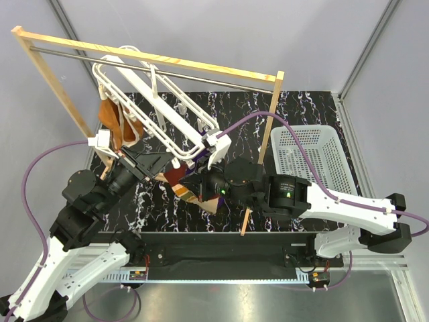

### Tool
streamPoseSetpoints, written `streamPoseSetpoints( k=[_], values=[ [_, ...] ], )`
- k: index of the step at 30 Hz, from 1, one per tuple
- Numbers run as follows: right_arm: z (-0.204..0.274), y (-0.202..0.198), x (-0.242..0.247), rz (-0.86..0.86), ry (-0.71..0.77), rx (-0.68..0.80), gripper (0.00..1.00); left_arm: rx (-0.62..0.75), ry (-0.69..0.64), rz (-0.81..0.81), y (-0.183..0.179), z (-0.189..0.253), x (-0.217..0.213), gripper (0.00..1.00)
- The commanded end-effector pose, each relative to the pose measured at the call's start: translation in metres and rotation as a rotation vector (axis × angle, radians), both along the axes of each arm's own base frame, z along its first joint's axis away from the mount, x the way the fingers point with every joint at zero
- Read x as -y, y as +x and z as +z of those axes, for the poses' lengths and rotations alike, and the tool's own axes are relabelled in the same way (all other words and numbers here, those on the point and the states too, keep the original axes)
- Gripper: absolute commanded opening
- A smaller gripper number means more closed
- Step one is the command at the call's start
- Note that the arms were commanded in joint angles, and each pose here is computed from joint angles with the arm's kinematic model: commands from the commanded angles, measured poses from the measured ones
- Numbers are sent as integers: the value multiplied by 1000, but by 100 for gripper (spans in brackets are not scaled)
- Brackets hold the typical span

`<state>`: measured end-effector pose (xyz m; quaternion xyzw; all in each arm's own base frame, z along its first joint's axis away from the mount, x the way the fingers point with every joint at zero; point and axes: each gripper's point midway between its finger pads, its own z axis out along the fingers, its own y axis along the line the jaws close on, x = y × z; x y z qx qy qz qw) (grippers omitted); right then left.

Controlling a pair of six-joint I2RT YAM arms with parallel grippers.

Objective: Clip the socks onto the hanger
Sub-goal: Clamp the sock onto the hanger.

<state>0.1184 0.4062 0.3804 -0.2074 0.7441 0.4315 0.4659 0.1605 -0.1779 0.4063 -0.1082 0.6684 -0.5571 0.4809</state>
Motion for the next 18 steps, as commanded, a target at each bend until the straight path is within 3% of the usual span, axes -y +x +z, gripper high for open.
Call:
streamPoseSetpoints(
  k=[1, 18],
  values=[
    [26, 2, 4, -22, 69, 32, 0, -6, 12, -44, -7, -5, 4, 0],
    [23, -10, 14, 42, 80, 42, 0, -4, 9, -49, -7, -4, 5, 0]
  ],
)
